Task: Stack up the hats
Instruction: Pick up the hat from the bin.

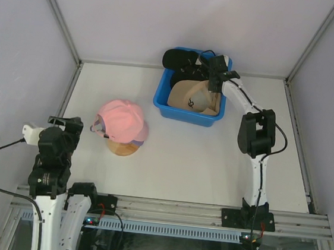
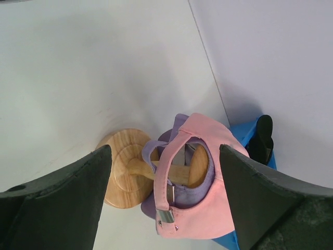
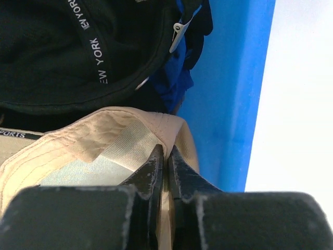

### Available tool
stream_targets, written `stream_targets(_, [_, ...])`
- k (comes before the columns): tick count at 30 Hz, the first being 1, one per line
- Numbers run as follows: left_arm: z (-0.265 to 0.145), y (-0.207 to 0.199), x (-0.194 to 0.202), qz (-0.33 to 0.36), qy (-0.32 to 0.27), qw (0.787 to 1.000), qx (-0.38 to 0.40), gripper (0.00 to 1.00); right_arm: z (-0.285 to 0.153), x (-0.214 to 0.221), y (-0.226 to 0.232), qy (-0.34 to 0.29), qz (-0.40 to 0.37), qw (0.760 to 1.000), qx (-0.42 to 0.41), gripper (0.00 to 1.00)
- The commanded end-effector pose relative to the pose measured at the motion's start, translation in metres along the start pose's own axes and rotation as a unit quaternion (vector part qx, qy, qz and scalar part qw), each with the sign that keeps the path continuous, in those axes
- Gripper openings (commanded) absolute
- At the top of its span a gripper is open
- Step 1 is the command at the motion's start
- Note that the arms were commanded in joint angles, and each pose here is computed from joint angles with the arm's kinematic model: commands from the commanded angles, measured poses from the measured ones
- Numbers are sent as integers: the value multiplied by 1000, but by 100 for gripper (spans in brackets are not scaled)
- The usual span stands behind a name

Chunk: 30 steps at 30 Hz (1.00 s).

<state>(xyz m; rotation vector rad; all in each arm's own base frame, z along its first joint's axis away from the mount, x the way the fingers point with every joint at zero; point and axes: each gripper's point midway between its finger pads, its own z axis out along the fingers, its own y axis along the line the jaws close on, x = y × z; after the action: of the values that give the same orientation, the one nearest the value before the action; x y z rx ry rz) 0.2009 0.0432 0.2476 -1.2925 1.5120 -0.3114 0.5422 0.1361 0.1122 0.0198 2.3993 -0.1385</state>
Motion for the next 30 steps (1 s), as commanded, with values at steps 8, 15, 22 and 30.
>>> stream_targets(8, [-37,-45,-41,2,-45,996,74,88,-110,-80,21,-145,3,989,-37,0])
stream_targets(15, [-60,-88,-50,-1,-30,988,151,88,-189,-104,37,-215,-9,975,-63,0])
stream_targets(22, [-87,-149,-40,17,25,957,290,89,-253,-112,49,-261,-15,961,-96,0])
stream_targets(30, [-124,-205,-19,53,110,895,429,90,-321,-119,68,-318,-27,937,-145,0])
